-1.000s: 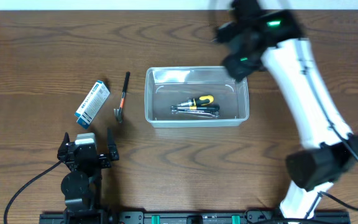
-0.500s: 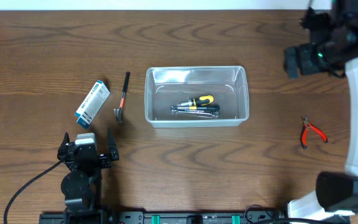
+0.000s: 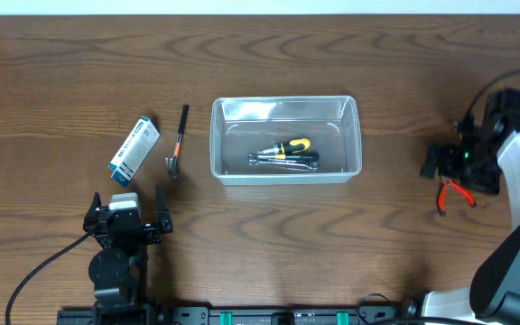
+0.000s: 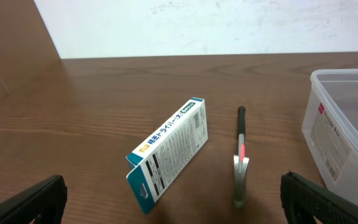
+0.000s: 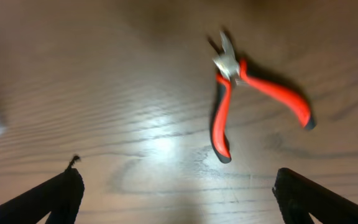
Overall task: Pack container
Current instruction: 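Move the right gripper over the red-handled pliers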
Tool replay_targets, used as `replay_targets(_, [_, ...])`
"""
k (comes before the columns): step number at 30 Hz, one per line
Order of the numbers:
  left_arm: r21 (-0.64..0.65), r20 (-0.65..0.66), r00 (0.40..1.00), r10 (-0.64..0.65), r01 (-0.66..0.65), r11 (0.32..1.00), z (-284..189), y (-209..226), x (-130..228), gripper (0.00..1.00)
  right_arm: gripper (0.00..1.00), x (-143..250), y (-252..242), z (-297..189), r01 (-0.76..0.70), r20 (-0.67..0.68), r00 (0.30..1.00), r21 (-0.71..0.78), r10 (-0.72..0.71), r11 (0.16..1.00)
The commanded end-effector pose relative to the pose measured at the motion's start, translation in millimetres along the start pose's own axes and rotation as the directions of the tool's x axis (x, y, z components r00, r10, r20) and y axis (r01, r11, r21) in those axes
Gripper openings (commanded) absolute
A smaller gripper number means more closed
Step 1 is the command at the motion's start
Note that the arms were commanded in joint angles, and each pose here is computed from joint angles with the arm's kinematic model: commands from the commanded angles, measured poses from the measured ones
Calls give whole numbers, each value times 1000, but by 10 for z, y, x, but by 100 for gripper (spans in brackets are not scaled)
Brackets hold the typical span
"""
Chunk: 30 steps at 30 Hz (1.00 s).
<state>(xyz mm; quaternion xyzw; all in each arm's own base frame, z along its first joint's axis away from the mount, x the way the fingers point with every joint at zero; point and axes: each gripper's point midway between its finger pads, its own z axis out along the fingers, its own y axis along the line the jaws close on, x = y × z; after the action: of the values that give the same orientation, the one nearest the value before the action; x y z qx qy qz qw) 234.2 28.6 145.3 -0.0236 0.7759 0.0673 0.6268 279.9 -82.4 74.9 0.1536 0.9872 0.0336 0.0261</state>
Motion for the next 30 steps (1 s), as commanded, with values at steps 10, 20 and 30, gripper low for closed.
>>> replay_targets(10, [9,-29,1000,12,-12,1000,28,-25,132,98,86,140,-195,157,-91,2,996,41,91,995])
replay_targets(20, [9,-29,1000,12,-12,1000,28,-25,132,98,83,170,-233,369,-91,26,996,55,89,994])
replay_targets(30, [9,-29,1000,12,-12,1000,28,-25,132,98,86,131,-326,538,-92,83,993,98,84,991])
